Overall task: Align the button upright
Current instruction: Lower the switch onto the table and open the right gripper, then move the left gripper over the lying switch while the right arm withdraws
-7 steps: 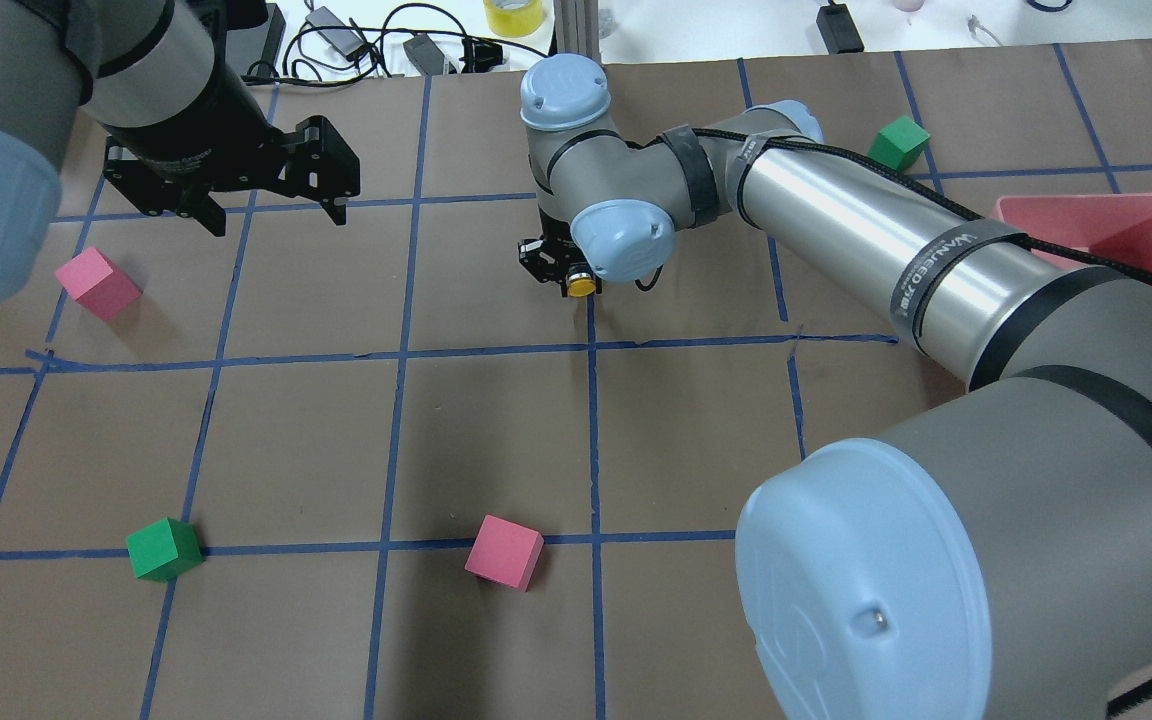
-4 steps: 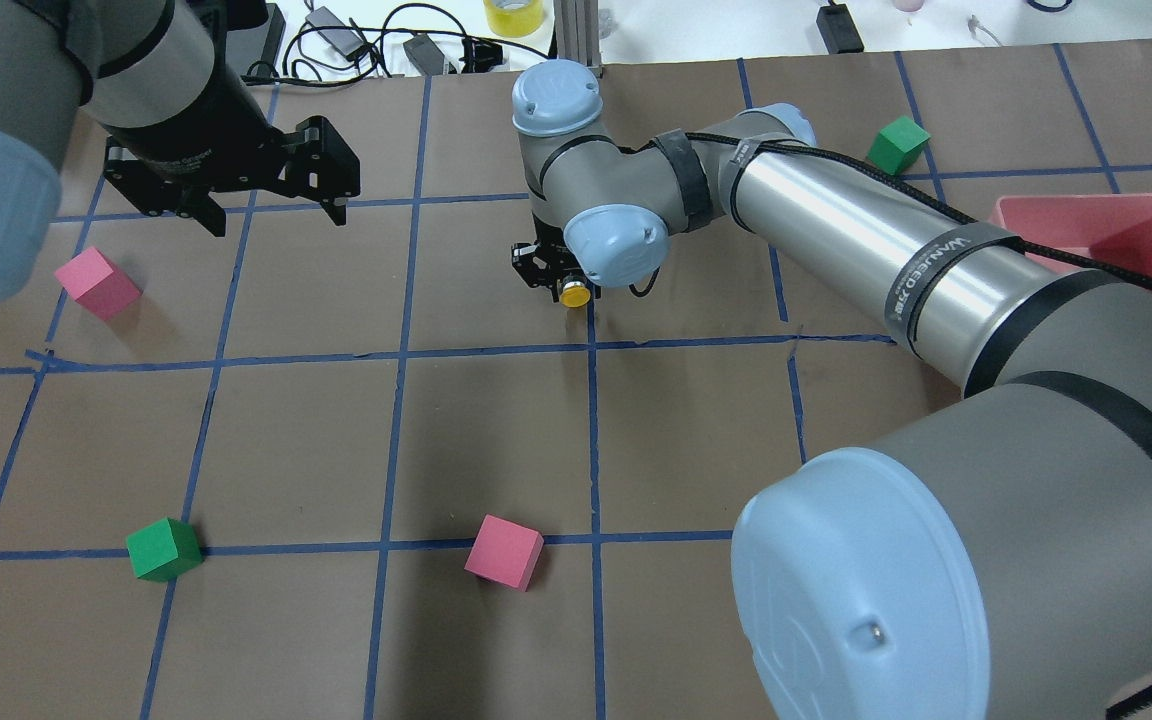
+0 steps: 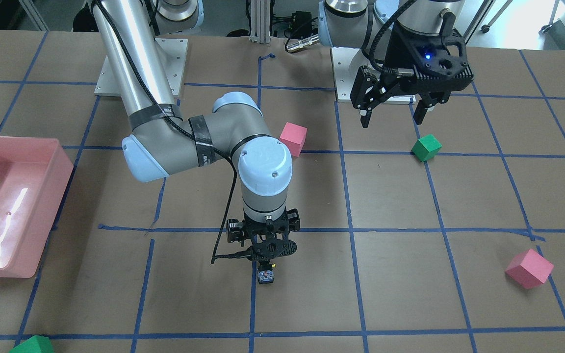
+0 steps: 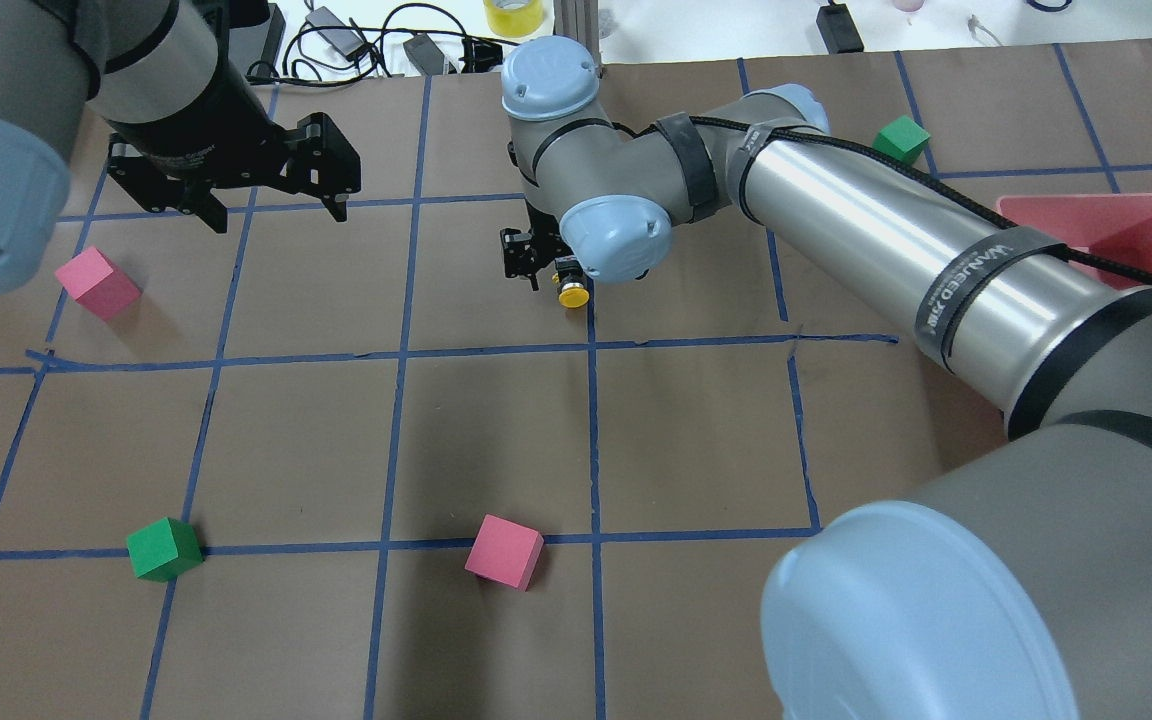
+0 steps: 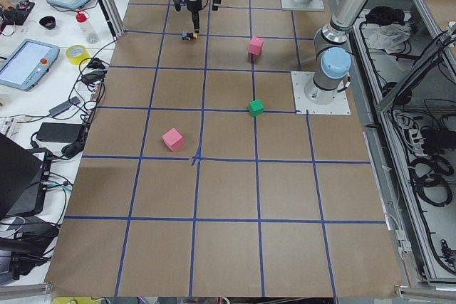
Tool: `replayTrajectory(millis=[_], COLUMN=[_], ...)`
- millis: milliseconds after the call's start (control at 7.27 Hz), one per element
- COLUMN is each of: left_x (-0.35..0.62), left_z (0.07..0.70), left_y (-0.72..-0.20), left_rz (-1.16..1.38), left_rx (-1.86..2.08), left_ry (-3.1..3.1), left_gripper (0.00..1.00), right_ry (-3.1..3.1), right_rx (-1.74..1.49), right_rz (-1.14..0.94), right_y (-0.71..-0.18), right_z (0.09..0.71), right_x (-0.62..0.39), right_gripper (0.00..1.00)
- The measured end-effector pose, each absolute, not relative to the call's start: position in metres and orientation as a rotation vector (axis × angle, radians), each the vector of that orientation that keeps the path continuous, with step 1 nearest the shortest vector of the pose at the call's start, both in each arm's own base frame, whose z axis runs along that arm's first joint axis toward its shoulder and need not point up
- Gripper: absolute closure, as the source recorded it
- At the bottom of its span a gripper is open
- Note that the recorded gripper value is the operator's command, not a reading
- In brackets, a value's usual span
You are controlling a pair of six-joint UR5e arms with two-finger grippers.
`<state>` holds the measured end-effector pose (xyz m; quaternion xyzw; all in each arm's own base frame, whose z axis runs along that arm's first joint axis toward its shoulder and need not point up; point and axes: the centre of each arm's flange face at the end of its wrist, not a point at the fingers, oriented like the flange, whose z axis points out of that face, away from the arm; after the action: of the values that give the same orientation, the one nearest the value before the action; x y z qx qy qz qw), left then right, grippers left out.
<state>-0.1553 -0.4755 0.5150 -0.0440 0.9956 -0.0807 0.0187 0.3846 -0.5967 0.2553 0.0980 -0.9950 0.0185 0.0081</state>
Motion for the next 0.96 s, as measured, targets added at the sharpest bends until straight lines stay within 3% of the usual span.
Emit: replayTrajectory(millis=[550, 962], left_x=[-0.137, -0.150], left_z=[0.499, 0.433], left_y=[-0.509, -0.531], left_rz=[-0.291, -0.321], left_rx=[-0.204, -0.237], left_ry=[3.084, 3.131], left_gripper=[0.00, 0.00], right_ry=[-3.069, -3.056], right_rx=[0.442, 0.447], right_rz=[0.044, -0.005], right_y=[-0.574, -0.531], right_z=[0.325, 0.404], right_x=[0.283, 0.207], right_gripper=[0.00, 0.00])
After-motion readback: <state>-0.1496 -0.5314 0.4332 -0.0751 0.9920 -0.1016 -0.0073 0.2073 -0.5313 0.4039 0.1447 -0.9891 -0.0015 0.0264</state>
